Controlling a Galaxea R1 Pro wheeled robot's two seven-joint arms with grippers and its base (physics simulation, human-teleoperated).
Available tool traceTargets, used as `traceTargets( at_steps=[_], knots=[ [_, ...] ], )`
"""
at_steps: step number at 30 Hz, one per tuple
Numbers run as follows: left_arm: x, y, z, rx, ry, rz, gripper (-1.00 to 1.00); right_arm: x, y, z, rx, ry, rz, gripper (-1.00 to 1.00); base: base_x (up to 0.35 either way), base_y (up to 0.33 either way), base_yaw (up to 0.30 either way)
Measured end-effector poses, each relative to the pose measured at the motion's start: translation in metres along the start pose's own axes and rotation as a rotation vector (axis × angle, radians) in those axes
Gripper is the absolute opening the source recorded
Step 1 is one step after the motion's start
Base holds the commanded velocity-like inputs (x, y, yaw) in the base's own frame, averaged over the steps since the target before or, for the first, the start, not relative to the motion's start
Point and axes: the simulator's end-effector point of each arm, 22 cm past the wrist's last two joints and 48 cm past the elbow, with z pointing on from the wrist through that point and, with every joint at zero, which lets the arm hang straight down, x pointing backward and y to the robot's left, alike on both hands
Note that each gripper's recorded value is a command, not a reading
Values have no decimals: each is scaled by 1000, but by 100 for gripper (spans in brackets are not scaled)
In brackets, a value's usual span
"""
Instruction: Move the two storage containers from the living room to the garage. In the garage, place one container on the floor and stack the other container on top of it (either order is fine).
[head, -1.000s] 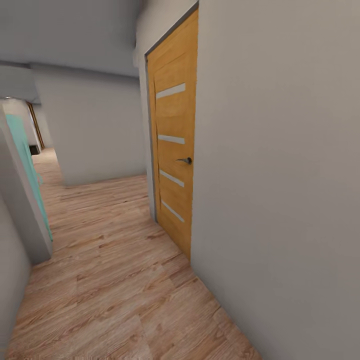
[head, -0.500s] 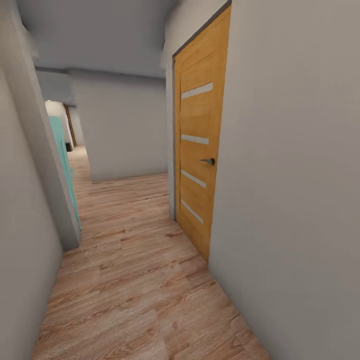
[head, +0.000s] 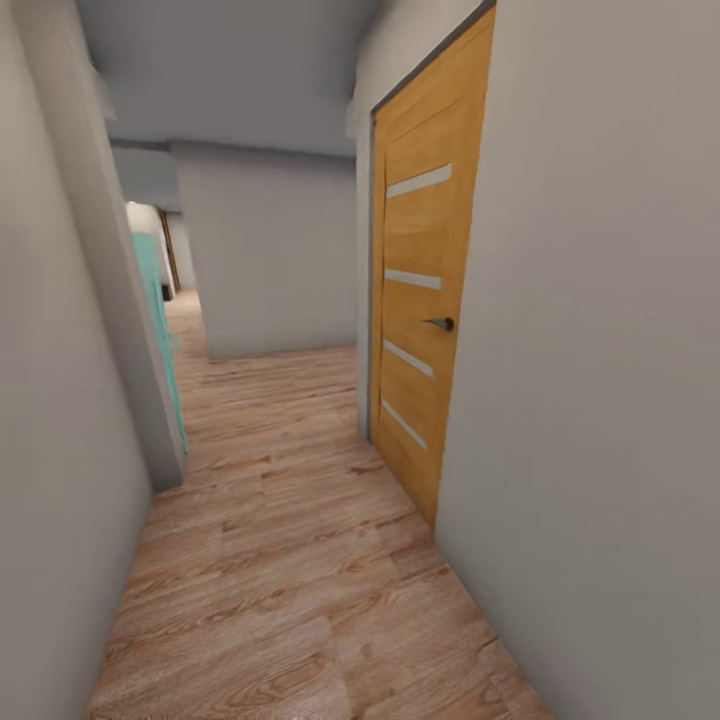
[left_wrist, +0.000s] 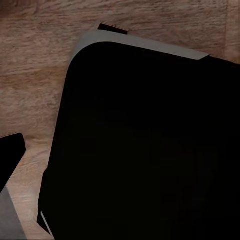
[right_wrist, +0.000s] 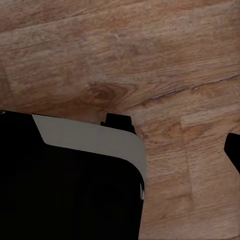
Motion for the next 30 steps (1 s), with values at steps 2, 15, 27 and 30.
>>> traceTargets(
  at_steps=[2, 15, 27, 30],
  knots=[
    [0, 0, 0, 0, 0, 0, 100, 0, 0, 0, 0, 0, 0, 100, 40, 0, 266],
    [0, 3, 0, -3, 1, -2, 100, -2, 1, 0, -3, -8, -13, 100, 287, 56, 44],
    [1, 3, 0, -3, 3, -3, 100, -2, 4, 0, -8, -6, -34, 100, 323, 51, 17],
    [1, 3, 0, -3, 3, -3, 100, -2, 3, 0, -6, -6, -34, 100, 323, 4, 195]
  ],
)
